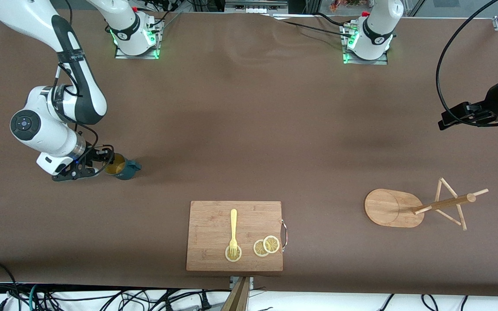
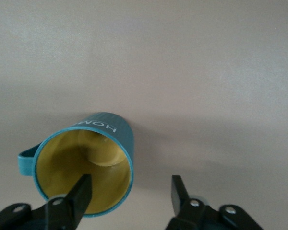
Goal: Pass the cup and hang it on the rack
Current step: 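Move the right gripper down over the teal mug lying on its side, then close the right gripper on the teal mug's rim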
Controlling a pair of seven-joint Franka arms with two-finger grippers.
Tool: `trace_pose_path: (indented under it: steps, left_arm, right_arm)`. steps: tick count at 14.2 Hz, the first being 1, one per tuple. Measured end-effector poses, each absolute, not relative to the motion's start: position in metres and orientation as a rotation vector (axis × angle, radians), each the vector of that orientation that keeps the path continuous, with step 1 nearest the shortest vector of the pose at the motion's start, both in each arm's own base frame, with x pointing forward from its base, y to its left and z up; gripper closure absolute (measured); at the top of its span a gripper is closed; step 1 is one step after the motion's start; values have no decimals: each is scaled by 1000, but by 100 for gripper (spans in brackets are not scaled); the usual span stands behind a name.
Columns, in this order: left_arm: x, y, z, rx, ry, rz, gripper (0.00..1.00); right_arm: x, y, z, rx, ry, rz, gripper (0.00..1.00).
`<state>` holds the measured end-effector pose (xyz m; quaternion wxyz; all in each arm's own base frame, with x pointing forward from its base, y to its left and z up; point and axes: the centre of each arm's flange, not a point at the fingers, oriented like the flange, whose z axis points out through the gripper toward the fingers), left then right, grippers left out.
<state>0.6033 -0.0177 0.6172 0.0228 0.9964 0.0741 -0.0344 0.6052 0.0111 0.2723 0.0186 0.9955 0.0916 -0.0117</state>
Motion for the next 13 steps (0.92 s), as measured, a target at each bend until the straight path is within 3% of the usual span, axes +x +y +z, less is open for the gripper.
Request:
trace_pose_path:
  steps: [7,13]
  left_arm:
    - [603,-27,617,3088,206,-106,0]
    - [602,-25,618,3088,210,-104,0]
  right_arm:
    - [611,14,258,3102,270,-54,40]
    - [613,17,256,3124,247,-53,68]
